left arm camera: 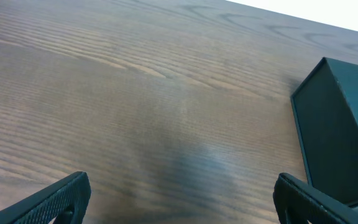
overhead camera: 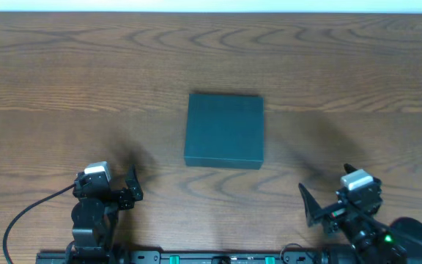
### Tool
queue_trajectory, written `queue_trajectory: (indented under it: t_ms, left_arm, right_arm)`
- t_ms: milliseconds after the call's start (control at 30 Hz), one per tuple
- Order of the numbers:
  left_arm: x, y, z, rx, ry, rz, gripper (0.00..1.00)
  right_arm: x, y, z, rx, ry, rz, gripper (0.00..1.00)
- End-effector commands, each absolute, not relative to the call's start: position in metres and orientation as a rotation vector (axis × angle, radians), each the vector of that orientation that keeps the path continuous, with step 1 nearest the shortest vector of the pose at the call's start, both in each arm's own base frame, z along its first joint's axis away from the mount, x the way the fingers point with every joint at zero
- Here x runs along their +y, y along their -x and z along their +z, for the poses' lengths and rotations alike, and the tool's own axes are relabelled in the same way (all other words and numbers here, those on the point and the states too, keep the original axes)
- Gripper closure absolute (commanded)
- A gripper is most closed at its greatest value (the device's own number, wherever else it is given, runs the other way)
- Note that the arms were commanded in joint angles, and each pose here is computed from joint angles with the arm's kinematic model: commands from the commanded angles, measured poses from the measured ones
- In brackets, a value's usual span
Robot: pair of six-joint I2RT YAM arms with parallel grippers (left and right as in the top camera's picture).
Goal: Pack container
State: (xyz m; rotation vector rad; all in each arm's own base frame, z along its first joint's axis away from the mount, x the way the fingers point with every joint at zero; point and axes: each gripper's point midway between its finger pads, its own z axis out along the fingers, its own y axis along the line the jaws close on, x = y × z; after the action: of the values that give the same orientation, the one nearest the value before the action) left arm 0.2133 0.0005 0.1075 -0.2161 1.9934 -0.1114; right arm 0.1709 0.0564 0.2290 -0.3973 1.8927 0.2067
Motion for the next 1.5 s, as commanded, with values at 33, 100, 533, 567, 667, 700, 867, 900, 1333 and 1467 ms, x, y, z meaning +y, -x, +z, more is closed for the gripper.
queue_trajectory:
  t_ms: [33, 100, 533, 567, 667, 700, 867, 900, 1333, 1467]
  left_arm:
    - [0.005, -0.213, 0.102, 1.996, 0.239, -0.086, 0.05]
    - [0.005, -0.213, 0.102, 1.996, 0.239, -0.086, 0.05]
    - [0.005, -0.213, 0.102, 1.996, 0.239, -0.086, 0.05]
    - [0.005, -0.213, 0.102, 1.996, 0.239, -0.086, 0.05]
    - [0.005, -0.213, 0.102, 1.996, 0.239, -0.086, 0.05]
    - [0.005, -0.213, 0.102, 1.996, 0.239, -0.086, 0.05]
    - [0.005, -0.213, 0.102, 1.996, 0.239, -0.086, 0.05]
    - [0.005, -0.213, 0.102, 1.996, 0.239, -0.086, 0.05]
    - [0.005, -0.213, 0.102, 1.996, 0.239, -0.086, 0.05]
    - [0.005, -0.213, 0.102, 1.996, 0.239, -0.086, 0.05]
  right_arm:
    - [0.050, -0.177, 0.194, 1.876, 0.473, 0.095, 0.01]
    - [0.050, -0.182, 0.178, 1.876, 0.475, 0.098, 0.01]
    - [0.048, -0.198, 0.098, 2.001, 0.459, 0.123, 0.01]
    - [0.047, -0.198, 0.098, 2.000, 0.456, 0.118, 0.01]
    - [0.047, -0.198, 0.097, 2.004, 0.456, 0.120, 0.01]
    - [0.047, -0.198, 0.097, 2.004, 0.456, 0.120, 0.01]
    - [0.047, -0.198, 0.097, 2.005, 0.456, 0.119, 0.01]
    - [0.047, -0.198, 0.097, 2.005, 0.456, 0.119, 0.01]
    - [0.047, -0.198, 0.097, 2.005, 0.456, 0.120, 0.01]
    - [0.047, -0.198, 0.097, 2.005, 0.456, 0.119, 0.01]
